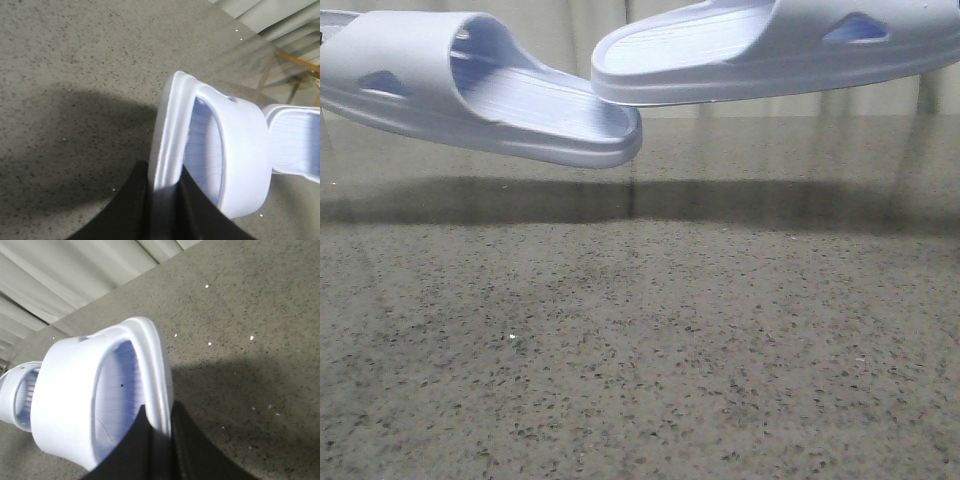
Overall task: Insert blue slippers together front up
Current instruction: 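Lift both slippers and bring them toward each other, then slide the right gripper's slipper into the left gripper's slipper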
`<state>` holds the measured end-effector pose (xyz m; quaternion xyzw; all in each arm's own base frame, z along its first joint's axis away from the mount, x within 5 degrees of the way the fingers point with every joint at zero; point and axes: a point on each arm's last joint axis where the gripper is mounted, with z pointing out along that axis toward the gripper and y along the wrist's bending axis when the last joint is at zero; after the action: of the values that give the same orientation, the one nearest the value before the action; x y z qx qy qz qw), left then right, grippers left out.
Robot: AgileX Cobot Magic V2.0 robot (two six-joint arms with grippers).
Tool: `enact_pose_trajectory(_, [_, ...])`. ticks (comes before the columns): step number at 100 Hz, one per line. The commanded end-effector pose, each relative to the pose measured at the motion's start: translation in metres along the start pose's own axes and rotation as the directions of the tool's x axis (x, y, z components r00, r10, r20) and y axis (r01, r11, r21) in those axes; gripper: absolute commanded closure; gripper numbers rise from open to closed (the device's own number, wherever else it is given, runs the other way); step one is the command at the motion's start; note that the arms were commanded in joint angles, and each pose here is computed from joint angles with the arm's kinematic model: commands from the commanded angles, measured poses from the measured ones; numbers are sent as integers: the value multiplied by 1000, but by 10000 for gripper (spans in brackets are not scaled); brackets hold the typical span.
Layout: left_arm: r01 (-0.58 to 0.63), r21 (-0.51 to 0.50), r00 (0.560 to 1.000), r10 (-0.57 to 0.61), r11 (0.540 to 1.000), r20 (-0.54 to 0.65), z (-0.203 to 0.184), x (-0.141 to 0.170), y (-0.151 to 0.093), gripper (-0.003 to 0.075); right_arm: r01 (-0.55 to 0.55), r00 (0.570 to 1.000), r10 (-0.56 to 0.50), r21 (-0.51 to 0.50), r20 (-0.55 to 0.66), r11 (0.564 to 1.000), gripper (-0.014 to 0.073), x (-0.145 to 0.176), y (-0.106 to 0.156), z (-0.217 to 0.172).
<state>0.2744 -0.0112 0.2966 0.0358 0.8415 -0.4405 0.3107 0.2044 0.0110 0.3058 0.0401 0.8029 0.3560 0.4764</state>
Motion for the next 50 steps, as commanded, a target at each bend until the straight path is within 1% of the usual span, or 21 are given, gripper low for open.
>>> enact_pose_trajectory(1, [-4, 113, 998, -4, 994, 65, -9, -9, -24, 705, -11, 999, 14, -81, 39, 997, 699, -10, 8, 4])
enact_pose_trajectory(35, [20, 213, 996, -37, 977, 76, -10, -10, -32, 705, -54, 999, 51, -186, -18, 981, 699, 0, 2, 46])
enact_pose_trajectory(50, [23, 221, 996, -40, 975, 75, -10, -10, -33, 705, -79, 997, 76, -233, -22, 969, 699, 5, -1, 65])
